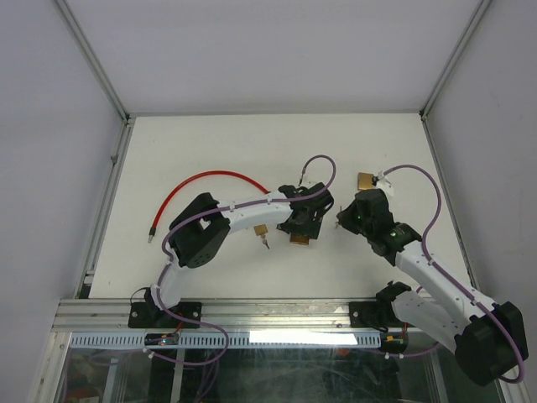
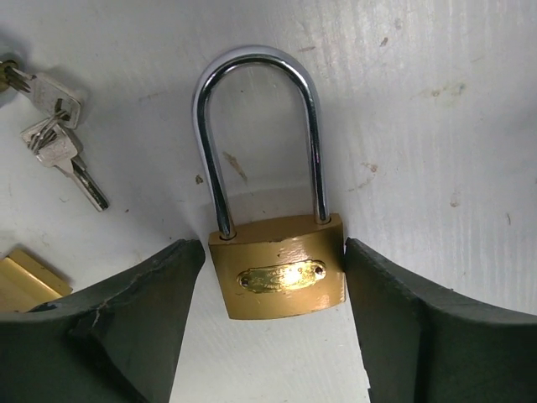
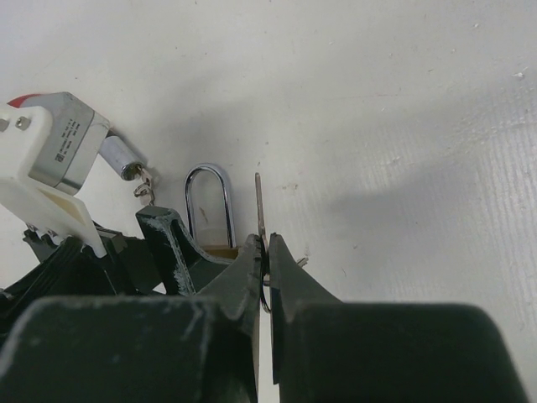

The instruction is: Unlock with the key

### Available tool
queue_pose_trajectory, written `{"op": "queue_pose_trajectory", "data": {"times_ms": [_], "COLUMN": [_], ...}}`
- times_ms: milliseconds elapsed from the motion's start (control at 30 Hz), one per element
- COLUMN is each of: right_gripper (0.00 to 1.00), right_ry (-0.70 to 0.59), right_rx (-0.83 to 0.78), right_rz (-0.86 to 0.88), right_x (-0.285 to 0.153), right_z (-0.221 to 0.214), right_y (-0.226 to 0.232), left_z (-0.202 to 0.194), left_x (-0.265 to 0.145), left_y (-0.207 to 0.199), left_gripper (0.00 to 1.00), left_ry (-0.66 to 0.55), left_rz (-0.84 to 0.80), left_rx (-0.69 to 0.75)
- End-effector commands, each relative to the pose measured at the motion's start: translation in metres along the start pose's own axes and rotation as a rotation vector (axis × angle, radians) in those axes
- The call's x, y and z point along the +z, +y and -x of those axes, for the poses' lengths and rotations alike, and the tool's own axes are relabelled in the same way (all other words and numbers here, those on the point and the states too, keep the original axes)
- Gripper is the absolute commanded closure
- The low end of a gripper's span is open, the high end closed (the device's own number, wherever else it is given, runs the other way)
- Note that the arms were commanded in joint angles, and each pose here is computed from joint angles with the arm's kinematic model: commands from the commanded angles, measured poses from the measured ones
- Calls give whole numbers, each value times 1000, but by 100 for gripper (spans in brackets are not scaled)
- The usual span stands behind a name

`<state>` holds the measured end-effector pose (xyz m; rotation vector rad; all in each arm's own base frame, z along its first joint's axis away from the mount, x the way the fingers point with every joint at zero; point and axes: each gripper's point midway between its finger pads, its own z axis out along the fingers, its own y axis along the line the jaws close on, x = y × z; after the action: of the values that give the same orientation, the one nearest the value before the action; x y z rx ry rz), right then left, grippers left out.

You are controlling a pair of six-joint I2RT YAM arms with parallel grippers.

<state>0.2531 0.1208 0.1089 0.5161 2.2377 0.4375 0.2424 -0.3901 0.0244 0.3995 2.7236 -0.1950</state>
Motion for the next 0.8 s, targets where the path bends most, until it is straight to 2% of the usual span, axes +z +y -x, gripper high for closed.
{"op": "queue_pose_trajectory", "data": {"times_ms": [0, 133, 233, 567, 667, 767], "right_gripper": [100, 100, 100, 100, 100, 100], "right_ry": [-37, -23, -1, 44, 47, 51], "right_rx": [4, -8, -16, -27, -30, -35], "right_rz": [48, 53, 63, 95, 98, 98], "right_x": [-3, -2, -1, 4, 4, 3], "right_z": [18, 17, 14, 11, 10, 9], "right_y": [18, 21, 24, 36, 36, 36], "left_z": [-11, -21, -22, -31, -34, -34], "left_x": [14, 18, 17, 20, 25, 28], "left_y": [8, 18, 28, 34, 33, 32], "left_gripper": [32, 41, 45, 37, 38, 43], "left_ry": [33, 62, 50, 96, 113, 117], "left_rz": [65, 105, 139, 157, 152, 148], "left_rx": [-9, 1, 5, 65, 66, 66]}}
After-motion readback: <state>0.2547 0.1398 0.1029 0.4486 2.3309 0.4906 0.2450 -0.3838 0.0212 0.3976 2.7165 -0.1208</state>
